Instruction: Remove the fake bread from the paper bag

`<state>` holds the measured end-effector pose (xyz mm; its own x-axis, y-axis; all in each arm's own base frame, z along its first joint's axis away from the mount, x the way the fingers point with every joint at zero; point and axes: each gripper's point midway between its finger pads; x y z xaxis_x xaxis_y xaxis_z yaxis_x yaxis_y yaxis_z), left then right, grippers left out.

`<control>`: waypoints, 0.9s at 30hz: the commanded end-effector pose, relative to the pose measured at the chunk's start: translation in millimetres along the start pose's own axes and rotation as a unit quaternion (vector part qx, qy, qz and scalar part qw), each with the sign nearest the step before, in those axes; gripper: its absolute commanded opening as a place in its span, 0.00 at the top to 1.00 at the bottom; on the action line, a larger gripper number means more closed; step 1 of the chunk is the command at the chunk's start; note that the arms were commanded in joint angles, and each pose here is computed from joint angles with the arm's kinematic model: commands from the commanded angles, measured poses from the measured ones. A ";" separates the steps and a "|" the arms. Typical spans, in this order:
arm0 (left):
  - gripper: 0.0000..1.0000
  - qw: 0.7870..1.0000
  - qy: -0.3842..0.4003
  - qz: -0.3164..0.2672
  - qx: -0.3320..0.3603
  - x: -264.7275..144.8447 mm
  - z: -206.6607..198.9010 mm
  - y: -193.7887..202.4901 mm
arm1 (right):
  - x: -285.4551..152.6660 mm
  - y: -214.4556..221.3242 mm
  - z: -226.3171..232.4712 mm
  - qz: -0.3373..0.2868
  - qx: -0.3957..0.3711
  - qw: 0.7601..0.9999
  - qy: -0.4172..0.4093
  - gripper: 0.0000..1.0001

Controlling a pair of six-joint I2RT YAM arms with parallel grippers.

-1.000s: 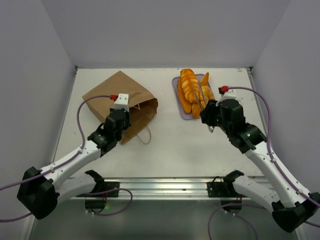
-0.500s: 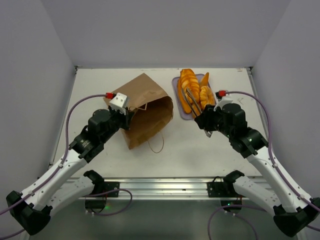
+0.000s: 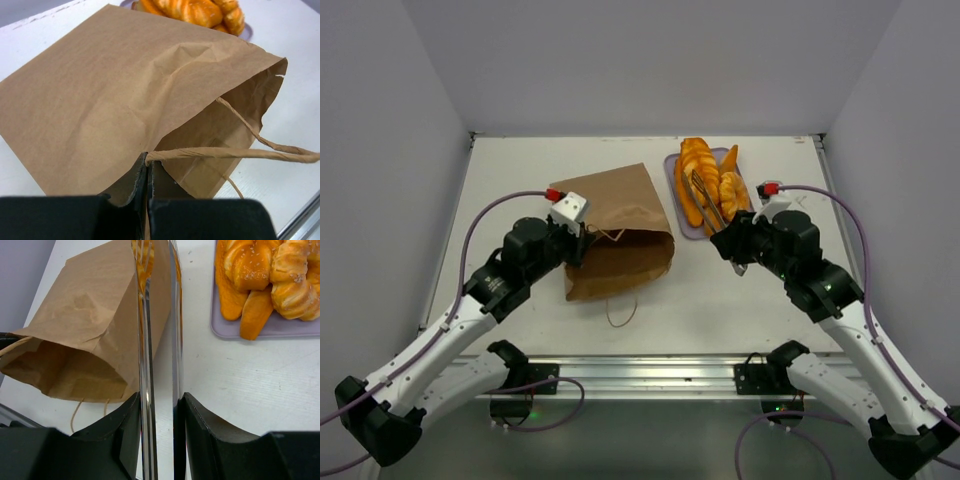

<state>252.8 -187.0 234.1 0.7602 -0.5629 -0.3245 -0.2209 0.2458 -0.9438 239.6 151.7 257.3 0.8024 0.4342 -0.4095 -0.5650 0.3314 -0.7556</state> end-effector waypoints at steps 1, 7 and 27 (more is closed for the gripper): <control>1.00 0.998 -0.056 0.010 -0.017 1.5 18.5 -2.6 | -6.9 -11.5 10.4 -0.018 -0.005 1.000 -0.020 0.60; 1.00 0.983 -0.174 0.016 -0.063 8.4 54.9 6.9 | -2.9 -6.5 9.5 -0.008 -0.006 1.000 -0.021 0.60; 1.00 0.940 -0.328 0.061 -0.067 100.7 120.2 34.3 | 47.5 32.4 5.8 0.051 -0.009 0.998 -0.031 0.61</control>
<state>367.5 -131.7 136.7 0.8836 0.0922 -0.4591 -0.4674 0.2333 -0.8527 248.2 177.6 212.4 0.7161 0.4957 -0.4914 -0.6639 0.2664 -0.6988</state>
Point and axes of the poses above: each gripper's point midway between its finger pads, its own x axis out along the fingers, its own z axis along the line the jaws close on, y = z × x, and after that the axes turned 8 degrees about x, right-handed
